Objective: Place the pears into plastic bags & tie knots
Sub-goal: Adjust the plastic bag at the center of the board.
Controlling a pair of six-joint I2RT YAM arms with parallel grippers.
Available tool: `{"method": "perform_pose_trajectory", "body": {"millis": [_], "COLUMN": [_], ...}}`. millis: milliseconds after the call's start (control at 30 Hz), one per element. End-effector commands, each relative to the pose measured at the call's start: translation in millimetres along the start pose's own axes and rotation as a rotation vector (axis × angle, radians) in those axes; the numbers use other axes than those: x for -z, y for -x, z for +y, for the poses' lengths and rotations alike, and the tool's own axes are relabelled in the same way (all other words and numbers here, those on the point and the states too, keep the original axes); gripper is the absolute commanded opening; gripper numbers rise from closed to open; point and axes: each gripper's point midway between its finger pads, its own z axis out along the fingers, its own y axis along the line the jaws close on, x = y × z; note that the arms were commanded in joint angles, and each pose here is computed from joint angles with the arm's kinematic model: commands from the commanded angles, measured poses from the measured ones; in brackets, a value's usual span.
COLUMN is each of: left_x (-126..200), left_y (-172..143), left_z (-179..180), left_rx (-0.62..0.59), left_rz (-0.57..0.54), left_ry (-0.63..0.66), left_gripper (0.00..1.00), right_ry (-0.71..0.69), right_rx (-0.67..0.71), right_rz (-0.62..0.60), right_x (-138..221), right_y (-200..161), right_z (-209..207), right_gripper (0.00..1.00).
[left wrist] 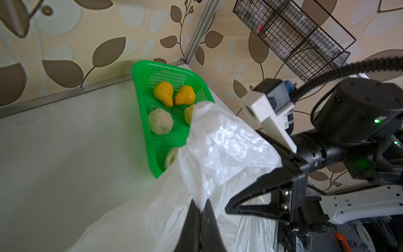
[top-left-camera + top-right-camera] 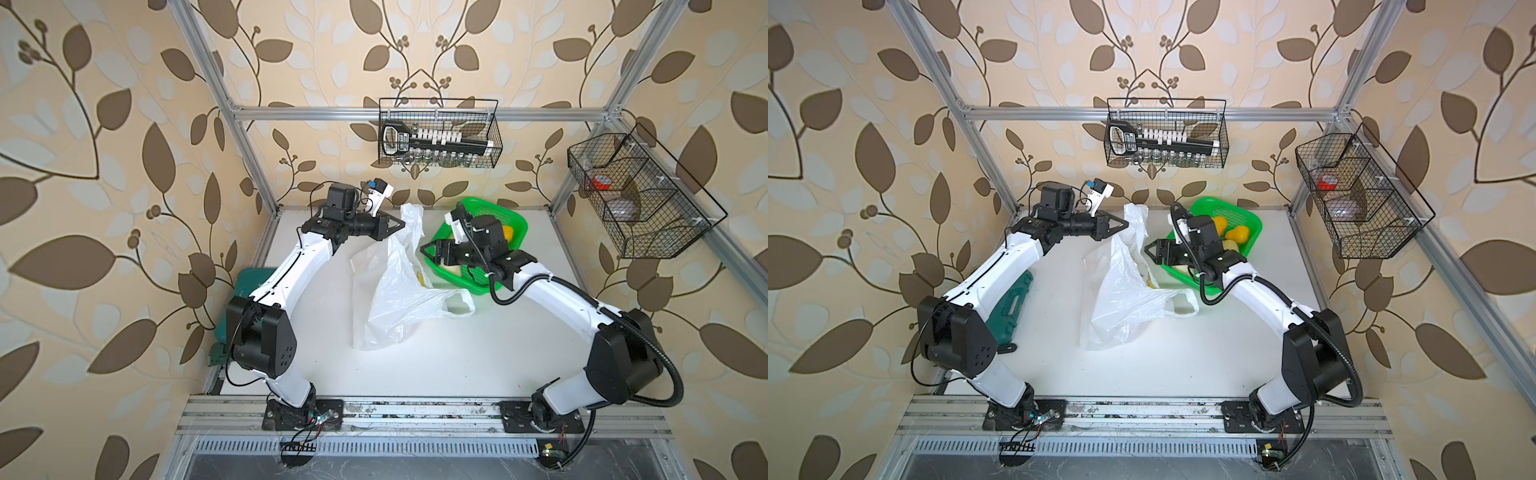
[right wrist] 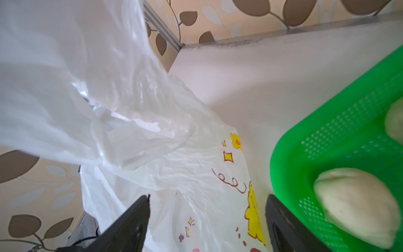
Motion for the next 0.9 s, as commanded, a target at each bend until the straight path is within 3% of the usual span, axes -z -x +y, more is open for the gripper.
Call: {"method": "perform_pose_trajectory", "body": {"millis": [0,267,400,500,600,633,733,867], "left_x": [16.6,20.1,25.5,31.9,43.8,49.3,75.3,104.9], "left_y": [18.5,22.7,26.6,27.6,28.0,26.7,25.3,4.3], "left_z": [-21.6,-26.2,-31.5,-30.1,-24.5,-22.0,-28.9,-24.8], "left_rx": [-0.076,-0.093,-0.097,-0.085,-0.059,-0.044,0.007,0.193], "left_rz": [-0.042,-0.05,-0.068,-0.085,-0.119,-0.139,-0.23,-0.337], "left_ry": [-0.025,-0.029,-0.035,-0.001,0.084,0.123,0.209,0.334], "left_gripper": [0.0,0.0,0.0,0.02,0.5,0.58,0.73,0.75], "right_ry": [0.03,-0.042,-0.067,-0.061,-0.052,-0.055,-0.061,-0.073], "right_rx": [0.044,0.035,0.044,0.045,0.046,0.043,0.024,-0.009], "right_rz": [0.007,0.06,0.093,0.102,0.093,0.086,0.076,0.053], "right_x": [-8.2,-25.1,-41.3,-46.8,-45.2,-44.1,-40.9,-38.5], "right_y": [0.2,-35.0,-40.3,-40.4,-36.9,-35.3,-32.8,-28.7], "right_z": [13.7,-7.0,-17.3,-17.4,-13.9,-13.5,-12.3,-11.0], "right_gripper": [0.83,0.8,0.56,0.24,0.01,0.0,0.0,0.0]}}
